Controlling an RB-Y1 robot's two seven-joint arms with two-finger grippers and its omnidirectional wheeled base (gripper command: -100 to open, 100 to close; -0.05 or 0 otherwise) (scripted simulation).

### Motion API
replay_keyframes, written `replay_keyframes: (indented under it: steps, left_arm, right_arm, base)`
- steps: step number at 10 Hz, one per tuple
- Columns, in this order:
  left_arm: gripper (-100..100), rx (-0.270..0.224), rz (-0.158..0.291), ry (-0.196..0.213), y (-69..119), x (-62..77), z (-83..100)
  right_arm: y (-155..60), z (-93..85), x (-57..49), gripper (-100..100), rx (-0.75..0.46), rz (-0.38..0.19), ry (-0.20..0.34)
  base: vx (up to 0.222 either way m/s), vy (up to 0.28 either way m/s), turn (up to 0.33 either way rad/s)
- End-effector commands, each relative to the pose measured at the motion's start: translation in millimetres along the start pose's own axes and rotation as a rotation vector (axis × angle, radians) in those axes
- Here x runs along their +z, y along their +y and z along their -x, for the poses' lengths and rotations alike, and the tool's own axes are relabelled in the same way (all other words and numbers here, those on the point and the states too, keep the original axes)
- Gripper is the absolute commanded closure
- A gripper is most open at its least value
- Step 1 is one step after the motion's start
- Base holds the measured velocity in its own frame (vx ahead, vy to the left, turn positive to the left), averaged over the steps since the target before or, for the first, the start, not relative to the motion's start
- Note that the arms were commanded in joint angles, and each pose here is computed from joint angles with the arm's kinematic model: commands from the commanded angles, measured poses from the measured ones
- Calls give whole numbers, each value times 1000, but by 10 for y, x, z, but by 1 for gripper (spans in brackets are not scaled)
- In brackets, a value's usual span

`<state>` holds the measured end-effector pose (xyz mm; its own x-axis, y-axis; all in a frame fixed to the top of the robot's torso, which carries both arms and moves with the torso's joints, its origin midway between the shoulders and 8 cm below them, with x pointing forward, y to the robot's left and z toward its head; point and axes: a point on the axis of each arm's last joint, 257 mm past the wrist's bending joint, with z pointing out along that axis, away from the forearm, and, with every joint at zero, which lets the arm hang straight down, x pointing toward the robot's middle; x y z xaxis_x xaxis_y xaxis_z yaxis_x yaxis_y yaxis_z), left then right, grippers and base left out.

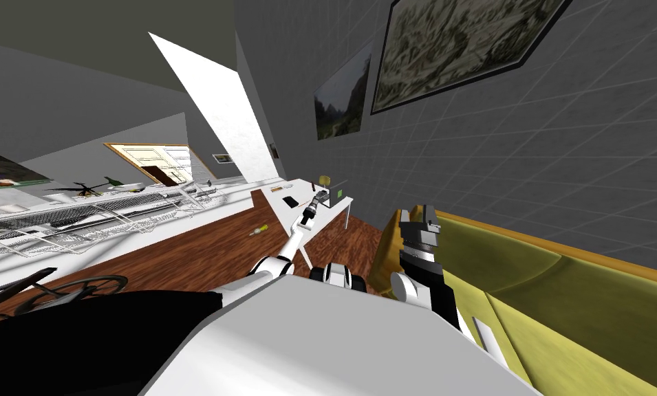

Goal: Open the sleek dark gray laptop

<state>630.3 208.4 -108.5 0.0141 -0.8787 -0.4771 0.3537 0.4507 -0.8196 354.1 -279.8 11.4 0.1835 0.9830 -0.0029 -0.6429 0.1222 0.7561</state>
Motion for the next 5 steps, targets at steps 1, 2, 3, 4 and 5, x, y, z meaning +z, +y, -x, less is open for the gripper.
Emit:
replay_keyframes:
  steps: [1, 2, 3, 4, 5]
  left_arm:
    - [-100, -2, 32, 18, 104, 100, -85]
    - [-100, -1, 28, 22, 37, 230, -96]
    - [-100, -3, 48, 30, 134, 205, -136]
    - [-100, -2, 45, 35, 71, 331, -154]
    - [-100, -4, 63, 41, 153, 306, -187]
  right_arm:
    - [0, 0, 0, 0, 0, 0, 0]
    - [0, 0, 0, 0, 0, 0, 0]
    - [0, 0, 0, 0, 0, 0, 0]
    - [0, 0, 0, 0, 0, 0, 0]
    - [0, 0, 0, 0, 0, 0, 0]
  base:
    - [14, -1, -11]
    - [14, -3, -16]
    - [14, -3, -11]
    - [16, -4, -17]
    - [13, -3, -12]
